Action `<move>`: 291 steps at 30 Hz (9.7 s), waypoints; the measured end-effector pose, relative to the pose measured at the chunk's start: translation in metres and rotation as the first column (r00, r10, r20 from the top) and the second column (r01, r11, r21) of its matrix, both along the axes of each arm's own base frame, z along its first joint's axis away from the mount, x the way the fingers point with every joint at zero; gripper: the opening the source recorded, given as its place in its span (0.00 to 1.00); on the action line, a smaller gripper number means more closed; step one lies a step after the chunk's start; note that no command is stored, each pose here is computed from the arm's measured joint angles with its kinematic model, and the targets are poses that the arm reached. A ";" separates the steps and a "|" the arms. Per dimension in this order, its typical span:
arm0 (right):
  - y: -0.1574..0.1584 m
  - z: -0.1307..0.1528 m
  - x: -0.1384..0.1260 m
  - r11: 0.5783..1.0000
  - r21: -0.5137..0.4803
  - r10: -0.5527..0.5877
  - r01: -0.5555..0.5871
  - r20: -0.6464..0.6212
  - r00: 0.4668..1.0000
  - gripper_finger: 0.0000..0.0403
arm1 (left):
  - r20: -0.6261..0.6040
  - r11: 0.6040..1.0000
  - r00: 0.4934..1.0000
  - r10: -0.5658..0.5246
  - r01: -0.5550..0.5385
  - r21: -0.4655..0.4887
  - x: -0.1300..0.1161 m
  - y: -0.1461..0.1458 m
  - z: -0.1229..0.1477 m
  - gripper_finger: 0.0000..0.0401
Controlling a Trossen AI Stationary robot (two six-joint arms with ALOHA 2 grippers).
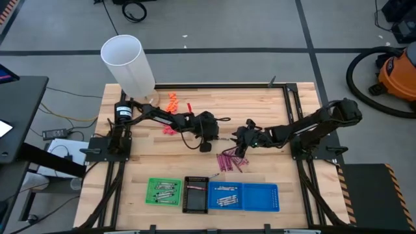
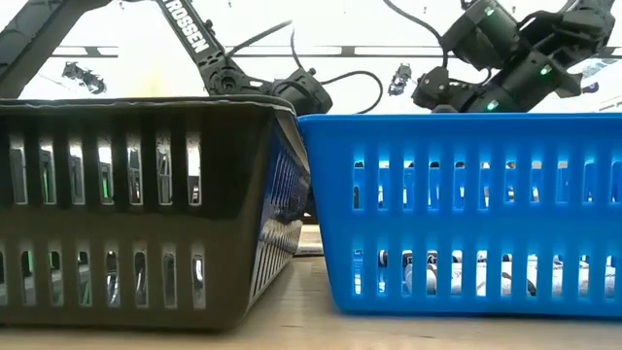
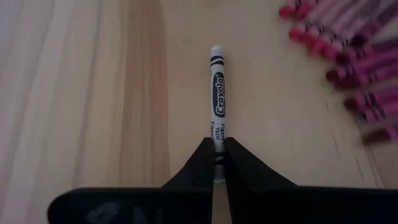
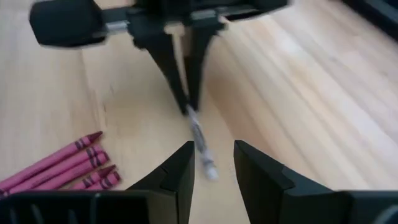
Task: Sort crayons
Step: Put the white crayon into the left blue bin, then put the red crayon into the right blue bin
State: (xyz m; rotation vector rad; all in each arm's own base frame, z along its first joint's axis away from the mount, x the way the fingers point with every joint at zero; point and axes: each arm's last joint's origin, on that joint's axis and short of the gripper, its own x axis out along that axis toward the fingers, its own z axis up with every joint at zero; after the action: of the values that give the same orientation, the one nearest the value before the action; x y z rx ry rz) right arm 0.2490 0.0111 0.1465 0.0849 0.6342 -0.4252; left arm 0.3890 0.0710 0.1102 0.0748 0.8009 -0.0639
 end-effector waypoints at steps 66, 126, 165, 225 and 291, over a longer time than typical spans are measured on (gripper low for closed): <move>-0.001 0.004 -0.020 0.947 -0.119 -0.301 0.299 -0.002 0.953 0.30 | 0.002 0.947 0.999 -0.043 0.041 -0.318 0.020 -0.241 0.076 0.04; 0.000 0.004 -0.019 0.957 -0.102 -0.274 0.272 -0.010 0.962 0.30 | -0.284 0.842 0.888 -0.362 0.443 0.310 0.037 -0.114 0.037 0.34; 0.001 0.004 -0.018 0.968 -0.071 -0.244 0.242 -0.023 0.969 0.30 | -0.407 0.887 0.837 -0.365 0.446 0.122 0.014 -0.115 0.045 0.03; 0.060 0.029 -0.011 0.929 -0.229 0.316 -0.290 0.083 0.945 0.24 | -0.004 0.980 1.000 0.031 -0.030 0.195 0.023 -0.119 0.114 0.03; 0.146 0.036 -0.085 0.681 0.559 0.602 -0.472 -0.060 0.797 0.24 | -0.034 0.977 0.999 0.002 0.006 0.215 0.003 -0.168 0.117 0.38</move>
State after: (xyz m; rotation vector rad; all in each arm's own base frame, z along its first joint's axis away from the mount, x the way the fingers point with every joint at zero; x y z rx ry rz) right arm 0.1640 0.1576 0.1823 0.3580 0.9681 0.3436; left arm 0.3920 -0.0965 0.2269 0.2802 0.8398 0.0202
